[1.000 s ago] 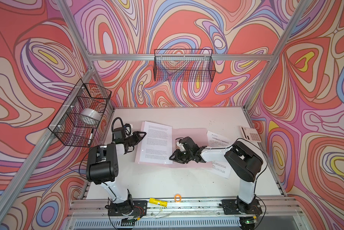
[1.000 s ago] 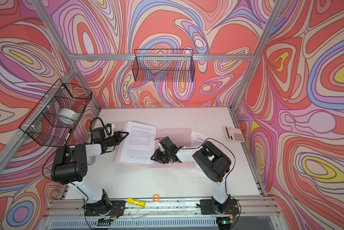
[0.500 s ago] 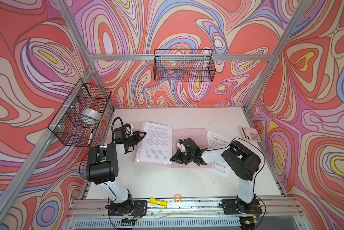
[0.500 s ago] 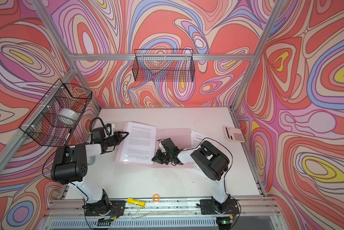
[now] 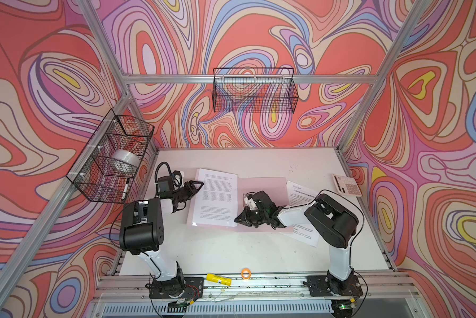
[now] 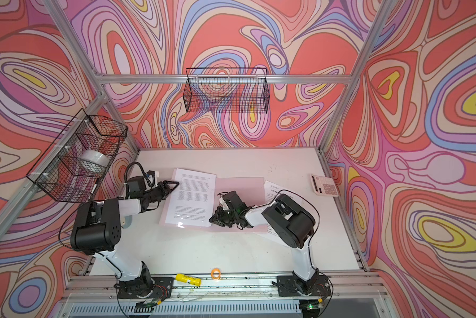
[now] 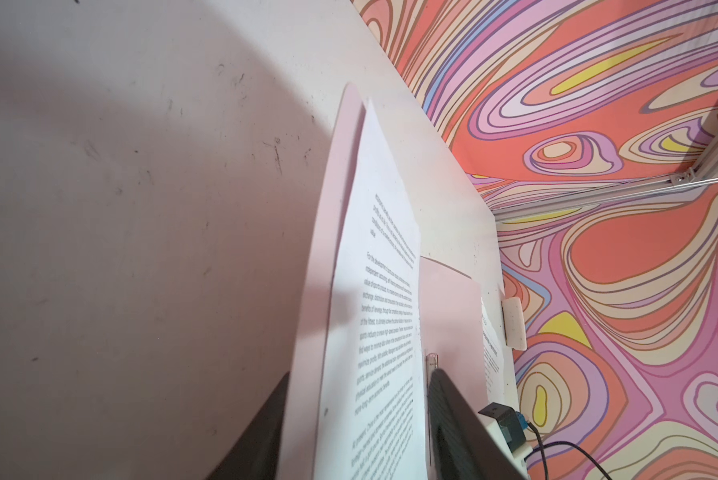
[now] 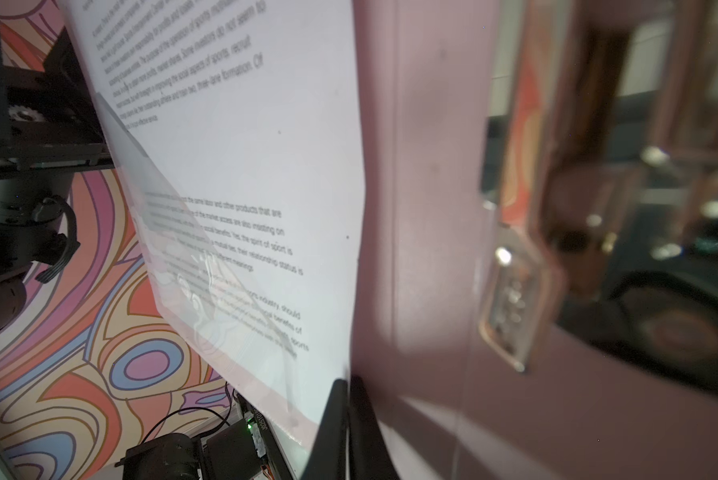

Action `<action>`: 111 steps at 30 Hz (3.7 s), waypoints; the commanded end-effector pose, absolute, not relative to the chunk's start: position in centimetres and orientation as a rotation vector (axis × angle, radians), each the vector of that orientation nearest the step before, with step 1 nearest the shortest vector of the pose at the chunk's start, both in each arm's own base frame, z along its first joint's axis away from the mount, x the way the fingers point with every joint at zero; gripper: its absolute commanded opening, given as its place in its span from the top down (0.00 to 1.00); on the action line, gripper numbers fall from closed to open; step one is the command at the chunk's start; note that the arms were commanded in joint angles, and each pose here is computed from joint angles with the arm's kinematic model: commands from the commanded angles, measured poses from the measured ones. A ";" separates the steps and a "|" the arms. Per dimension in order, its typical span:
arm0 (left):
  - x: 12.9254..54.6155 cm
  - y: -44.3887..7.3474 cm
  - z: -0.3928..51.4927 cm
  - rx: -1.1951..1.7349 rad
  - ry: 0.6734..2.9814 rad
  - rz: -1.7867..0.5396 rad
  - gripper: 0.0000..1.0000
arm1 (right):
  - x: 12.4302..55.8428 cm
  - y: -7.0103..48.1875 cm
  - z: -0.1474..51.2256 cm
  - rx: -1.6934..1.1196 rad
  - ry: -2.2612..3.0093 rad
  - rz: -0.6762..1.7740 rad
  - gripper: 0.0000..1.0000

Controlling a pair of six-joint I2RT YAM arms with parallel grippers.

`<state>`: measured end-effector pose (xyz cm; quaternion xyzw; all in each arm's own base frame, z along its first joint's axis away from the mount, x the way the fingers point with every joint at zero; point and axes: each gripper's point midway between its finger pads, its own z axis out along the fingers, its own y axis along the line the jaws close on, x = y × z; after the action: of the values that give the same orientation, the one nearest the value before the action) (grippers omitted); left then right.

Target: Put the files into the folder

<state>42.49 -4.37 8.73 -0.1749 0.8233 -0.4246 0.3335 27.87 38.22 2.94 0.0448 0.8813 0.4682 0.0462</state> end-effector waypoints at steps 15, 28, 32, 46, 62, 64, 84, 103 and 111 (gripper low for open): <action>42.5 -4.6 9.7 -0.428 2.122 -1.107 0.50 | 27.2 40.6 3.9 0.071 2.683 1.473 1.00; 42.5 -5.2 9.6 -0.413 2.127 -1.128 0.51 | 27.4 41.1 3.4 0.054 2.690 1.466 1.00; 42.5 -5.3 9.7 -0.410 2.127 -1.128 0.52 | 27.5 41.2 3.6 0.039 2.686 1.467 1.00; 42.7 -5.3 9.9 -0.396 2.129 -1.127 0.74 | 27.1 38.9 7.3 -0.041 2.667 1.310 0.40; 41.8 -4.7 12.5 -0.376 2.151 -1.028 1.00 | 32.3 28.6 8.5 0.138 2.661 0.938 0.44; 41.7 -4.4 13.1 -0.373 2.152 -0.997 1.00 | 32.9 28.5 8.6 0.107 2.658 0.896 0.47; 41.2 -4.7 12.9 -0.356 2.170 -0.941 1.00 | 34.9 33.3 4.7 0.121 2.646 1.169 0.79; 41.0 -5.4 13.6 -0.315 2.138 -0.988 1.00 | 34.4 33.1 3.9 0.159 2.685 1.163 0.83; 41.0 -5.5 13.5 -0.314 2.141 -0.987 1.00 | 34.5 32.8 3.7 0.167 2.698 1.112 0.82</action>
<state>41.23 -4.95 13.27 -0.1382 0.8367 -0.3824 0.3669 34.60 33.06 3.63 0.0561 0.9129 0.3904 0.1052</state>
